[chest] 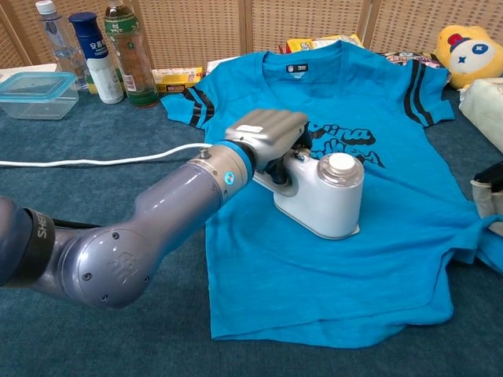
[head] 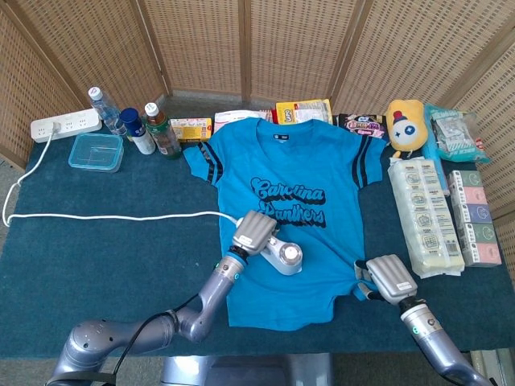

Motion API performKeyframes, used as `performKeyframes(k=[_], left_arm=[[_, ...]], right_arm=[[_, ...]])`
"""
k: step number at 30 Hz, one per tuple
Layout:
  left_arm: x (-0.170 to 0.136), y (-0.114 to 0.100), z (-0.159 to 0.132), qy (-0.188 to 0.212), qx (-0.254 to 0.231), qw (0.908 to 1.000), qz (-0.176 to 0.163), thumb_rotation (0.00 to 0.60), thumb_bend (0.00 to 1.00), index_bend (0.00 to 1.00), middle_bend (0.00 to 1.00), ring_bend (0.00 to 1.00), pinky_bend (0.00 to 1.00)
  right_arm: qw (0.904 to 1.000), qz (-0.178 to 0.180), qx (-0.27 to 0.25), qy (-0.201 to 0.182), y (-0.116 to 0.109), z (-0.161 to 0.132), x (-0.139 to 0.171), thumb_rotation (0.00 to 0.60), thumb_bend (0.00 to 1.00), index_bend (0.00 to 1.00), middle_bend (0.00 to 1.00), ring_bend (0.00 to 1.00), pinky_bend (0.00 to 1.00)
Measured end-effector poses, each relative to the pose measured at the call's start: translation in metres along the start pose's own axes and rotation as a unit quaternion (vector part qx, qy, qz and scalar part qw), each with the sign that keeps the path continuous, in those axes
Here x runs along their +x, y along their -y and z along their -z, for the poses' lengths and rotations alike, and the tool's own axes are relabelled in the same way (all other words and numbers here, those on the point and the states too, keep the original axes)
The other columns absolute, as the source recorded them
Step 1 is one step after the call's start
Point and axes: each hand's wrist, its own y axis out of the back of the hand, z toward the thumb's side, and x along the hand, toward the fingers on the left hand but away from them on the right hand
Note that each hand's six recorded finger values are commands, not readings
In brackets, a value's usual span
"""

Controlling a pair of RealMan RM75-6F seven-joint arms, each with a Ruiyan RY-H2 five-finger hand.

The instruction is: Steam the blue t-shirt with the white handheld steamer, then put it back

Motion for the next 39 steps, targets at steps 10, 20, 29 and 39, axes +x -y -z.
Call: performKeyframes(k=[10, 20, 29, 39], left_arm=[[-0.016, 0.005, -0.016, 0.038, -0.004, 0.9991, 0.016, 0.6, 0.46, 0.78, 0.81, 0.73, 0.74], [-0.04, -0.006, 0.033, 0.021, 0.008, 0.9995, 0.023, 0.6, 0.46, 0.78, 0.81, 0.73, 0.74], [-0.059, -0.023, 0.102, -0.041, 0.013, 0.999, 0.014, 0.6, 0.46, 0.78, 0.81, 0.73, 0.74], [-0.07, -0.059, 0.185, -0.136, -0.018, 0.9902, -0.026, 0.6, 0.46, 0.78, 0.81, 0.73, 0.74]], right_arm=[[1.0, 0.001, 0.0, 0.0, 0.0, 0.001, 0.0, 0.6, 0.51, 0.71, 0.67, 0.73, 0.88], [1.0, 0.0, 0.004, -0.006, 0.001, -0.006, -0.001, 0.6, 0.51, 0.71, 0.67, 0.73, 0.88], [0.9999, -0.003, 0.01, -0.012, 0.003, -0.014, -0.004, 0.6, 0.51, 0.71, 0.67, 0.73, 0.88], [0.9999, -0.007, 0.012, -0.008, 0.005, -0.017, -0.006, 0.6, 0.51, 0.71, 0.67, 0.73, 0.88]])
